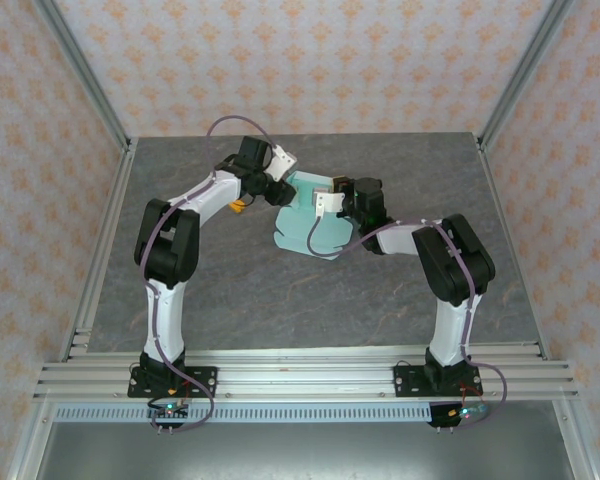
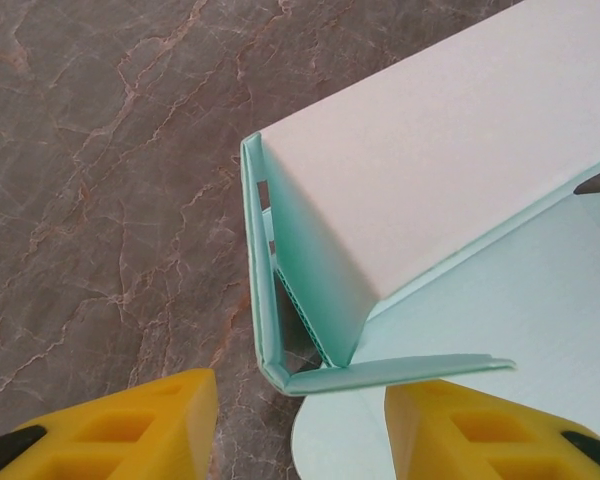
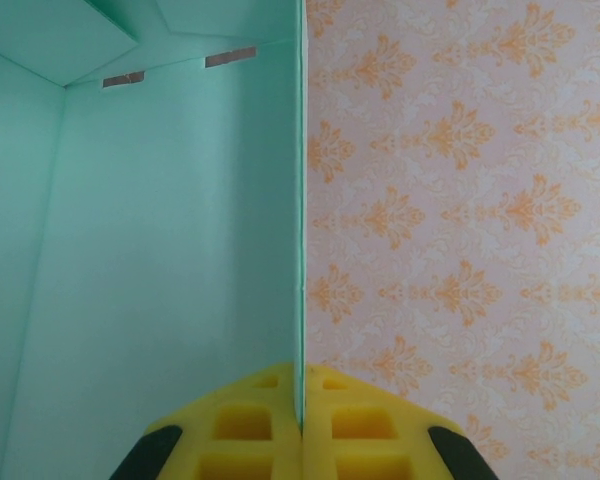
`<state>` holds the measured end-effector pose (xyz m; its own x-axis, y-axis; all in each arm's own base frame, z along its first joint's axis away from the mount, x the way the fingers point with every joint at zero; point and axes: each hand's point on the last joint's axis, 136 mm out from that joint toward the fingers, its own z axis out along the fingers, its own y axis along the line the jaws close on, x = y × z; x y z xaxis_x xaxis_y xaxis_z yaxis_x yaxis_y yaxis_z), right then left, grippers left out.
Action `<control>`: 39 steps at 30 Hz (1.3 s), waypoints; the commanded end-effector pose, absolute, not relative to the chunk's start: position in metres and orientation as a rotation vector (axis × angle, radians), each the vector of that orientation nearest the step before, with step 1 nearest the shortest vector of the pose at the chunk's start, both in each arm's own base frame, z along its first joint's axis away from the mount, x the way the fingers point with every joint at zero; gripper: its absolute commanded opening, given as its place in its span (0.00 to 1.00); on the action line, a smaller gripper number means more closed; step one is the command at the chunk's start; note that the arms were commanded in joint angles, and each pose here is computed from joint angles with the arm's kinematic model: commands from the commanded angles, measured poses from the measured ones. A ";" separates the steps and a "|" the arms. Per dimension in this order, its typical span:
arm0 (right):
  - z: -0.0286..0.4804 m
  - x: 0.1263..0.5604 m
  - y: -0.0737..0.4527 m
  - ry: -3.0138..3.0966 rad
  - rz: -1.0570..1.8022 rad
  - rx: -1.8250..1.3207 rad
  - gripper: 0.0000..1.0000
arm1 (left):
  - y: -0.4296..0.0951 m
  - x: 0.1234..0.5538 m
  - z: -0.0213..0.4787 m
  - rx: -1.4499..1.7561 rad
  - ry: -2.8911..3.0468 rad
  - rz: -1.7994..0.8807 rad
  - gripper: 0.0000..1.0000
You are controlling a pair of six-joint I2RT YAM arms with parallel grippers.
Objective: Fold the paper box
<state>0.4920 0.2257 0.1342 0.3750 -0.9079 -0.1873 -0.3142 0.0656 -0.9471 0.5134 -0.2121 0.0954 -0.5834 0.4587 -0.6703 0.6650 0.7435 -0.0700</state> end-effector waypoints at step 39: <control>0.106 0.483 0.231 1.105 -0.647 -1.612 0.00 | -0.243 0.529 0.087 0.743 2.140 -0.615 0.36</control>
<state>0.4950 0.2239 0.1274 0.3892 -0.9143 -0.1125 -0.2718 0.0028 -0.9624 0.5131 -0.2297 0.0632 -0.5907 0.3463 -0.7288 0.6489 0.7408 -0.1739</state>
